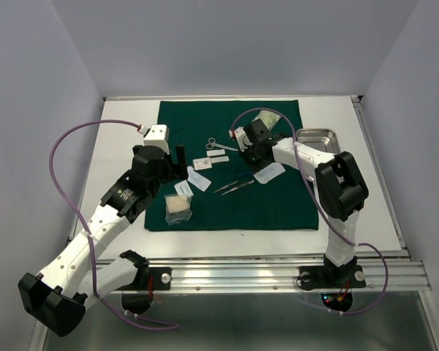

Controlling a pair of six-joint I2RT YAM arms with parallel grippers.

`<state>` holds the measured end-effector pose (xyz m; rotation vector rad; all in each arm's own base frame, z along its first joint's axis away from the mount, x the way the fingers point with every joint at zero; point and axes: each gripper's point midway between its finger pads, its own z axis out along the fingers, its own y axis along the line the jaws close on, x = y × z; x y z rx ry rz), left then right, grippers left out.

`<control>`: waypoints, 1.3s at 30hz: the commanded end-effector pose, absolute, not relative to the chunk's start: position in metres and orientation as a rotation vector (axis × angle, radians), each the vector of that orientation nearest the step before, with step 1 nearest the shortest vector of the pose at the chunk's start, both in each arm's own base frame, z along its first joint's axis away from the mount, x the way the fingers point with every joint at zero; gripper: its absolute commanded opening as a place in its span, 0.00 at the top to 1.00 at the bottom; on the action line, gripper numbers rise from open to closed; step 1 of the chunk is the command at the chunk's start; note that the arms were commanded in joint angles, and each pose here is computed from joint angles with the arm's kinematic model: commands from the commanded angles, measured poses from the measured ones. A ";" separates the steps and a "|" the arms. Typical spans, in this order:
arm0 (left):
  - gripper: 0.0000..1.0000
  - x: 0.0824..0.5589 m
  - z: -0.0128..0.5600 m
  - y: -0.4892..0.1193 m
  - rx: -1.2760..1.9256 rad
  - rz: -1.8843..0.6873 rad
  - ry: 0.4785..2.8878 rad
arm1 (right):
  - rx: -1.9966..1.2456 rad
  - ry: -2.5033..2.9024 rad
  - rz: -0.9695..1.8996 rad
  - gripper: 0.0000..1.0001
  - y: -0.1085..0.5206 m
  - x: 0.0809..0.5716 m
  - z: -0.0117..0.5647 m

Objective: Prepare the surgical pack

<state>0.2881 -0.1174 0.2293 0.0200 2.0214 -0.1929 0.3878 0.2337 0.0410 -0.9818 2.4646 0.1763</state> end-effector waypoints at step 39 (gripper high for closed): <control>0.01 0.290 0.238 -0.113 -0.006 -0.192 1.985 | -1.083 2.496 0.169 0.63 0.248 0.397 0.018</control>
